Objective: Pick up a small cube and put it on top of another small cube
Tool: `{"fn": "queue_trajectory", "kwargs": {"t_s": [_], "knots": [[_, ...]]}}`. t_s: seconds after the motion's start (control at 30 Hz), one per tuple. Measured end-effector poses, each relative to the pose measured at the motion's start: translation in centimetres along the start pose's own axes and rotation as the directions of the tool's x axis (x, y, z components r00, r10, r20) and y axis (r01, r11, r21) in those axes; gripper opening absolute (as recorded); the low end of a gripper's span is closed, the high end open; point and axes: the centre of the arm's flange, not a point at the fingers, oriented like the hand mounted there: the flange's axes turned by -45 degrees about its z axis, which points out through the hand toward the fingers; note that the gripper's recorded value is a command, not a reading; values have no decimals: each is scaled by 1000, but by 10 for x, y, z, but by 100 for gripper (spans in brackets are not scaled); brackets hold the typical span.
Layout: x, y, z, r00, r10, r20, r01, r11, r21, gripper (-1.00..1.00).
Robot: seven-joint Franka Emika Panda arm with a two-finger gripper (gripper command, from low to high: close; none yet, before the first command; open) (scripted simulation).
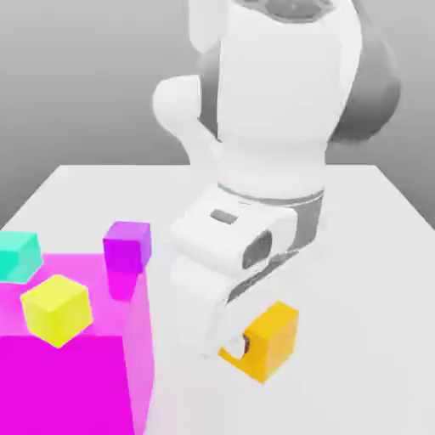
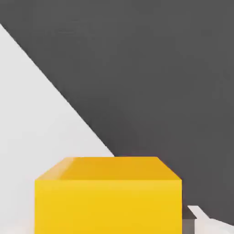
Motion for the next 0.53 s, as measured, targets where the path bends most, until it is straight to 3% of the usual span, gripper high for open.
{"fn": "queue_trajectory", "kwargs": {"t_s": [0.1, 0.2, 0.23, 0.43, 0.53], "knots": [[-85, 64, -51, 986, 169, -5, -169, 986, 16, -100], [-142, 94, -25, 961, 277, -5, -277, 961, 22, -100], [-127, 85, -15, 969, 246, -6, -246, 969, 22, 100], [-96, 68, -7, 983, 184, -6, -184, 983, 20, 100], [-71, 53, -38, 991, 131, -7, -131, 991, 19, 100]]}}
